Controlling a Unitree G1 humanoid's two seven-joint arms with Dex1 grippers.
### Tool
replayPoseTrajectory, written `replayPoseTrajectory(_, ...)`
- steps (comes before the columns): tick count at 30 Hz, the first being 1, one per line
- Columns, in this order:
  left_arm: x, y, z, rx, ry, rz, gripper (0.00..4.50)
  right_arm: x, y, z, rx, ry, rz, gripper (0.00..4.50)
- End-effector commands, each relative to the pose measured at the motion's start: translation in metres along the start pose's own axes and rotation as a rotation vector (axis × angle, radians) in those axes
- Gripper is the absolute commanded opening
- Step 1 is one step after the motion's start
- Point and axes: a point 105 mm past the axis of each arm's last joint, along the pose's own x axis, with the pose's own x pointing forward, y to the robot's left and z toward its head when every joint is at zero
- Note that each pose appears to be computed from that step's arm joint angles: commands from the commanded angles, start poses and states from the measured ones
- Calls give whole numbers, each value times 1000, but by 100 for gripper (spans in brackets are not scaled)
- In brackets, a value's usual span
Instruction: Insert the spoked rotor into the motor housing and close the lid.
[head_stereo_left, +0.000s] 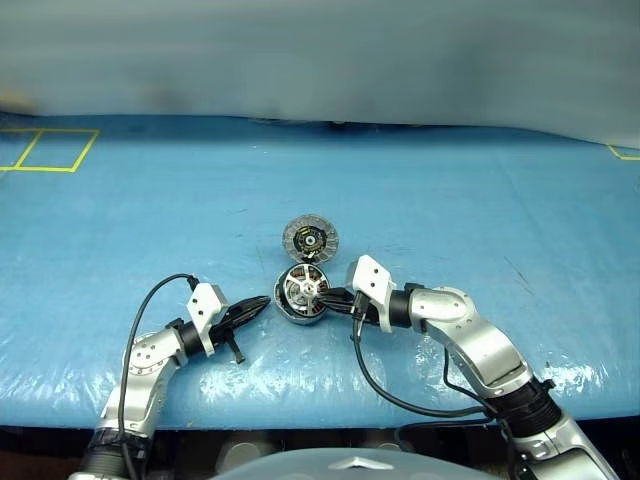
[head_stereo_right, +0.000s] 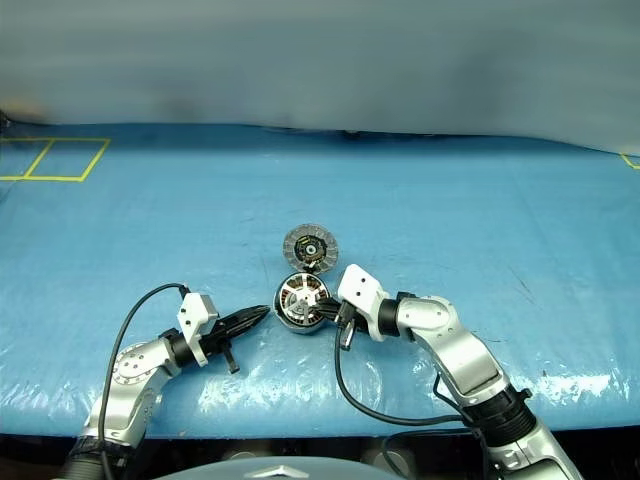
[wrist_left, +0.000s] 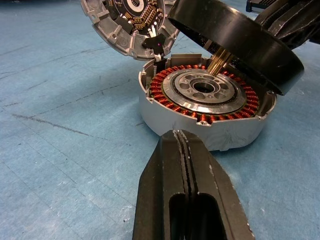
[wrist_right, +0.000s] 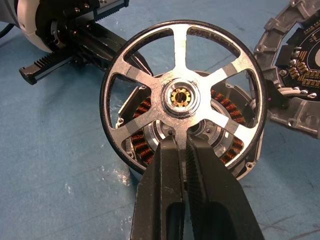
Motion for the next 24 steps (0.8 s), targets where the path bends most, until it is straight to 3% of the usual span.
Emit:
replayPoseTrajectory(1, -1, 3, 5, 26, -20, 2, 0, 0, -3, 7, -34, -10, -7, 2)
replayPoseTrajectory(4, -3, 3, 4, 25, -16, 7, 0, 0, -3, 3, -40, 10, -9, 73)
replayPoseTrajectory(8, -5, 4, 2, 20, -10, 16, 0, 0, -1, 5, -55, 2, 2, 202)
replayPoseTrajectory(15, -7, 5, 1, 14, -10, 31, 0, 3, 0, 16, -26, -66, 4, 202)
replayPoseTrajectory(18, -9, 7, 1, 14, -16, 47, 0, 5, -3, 14, -20, -63, -18, 144)
replayPoseTrajectory(22, -11, 7, 2, 9, -18, 58, 0, 6, -7, 16, -26, -74, -48, 19)
replayPoseTrajectory(24, -12, 7, 2, 8, -19, 65, 0, 3, -12, 19, -24, -85, -83, 19)
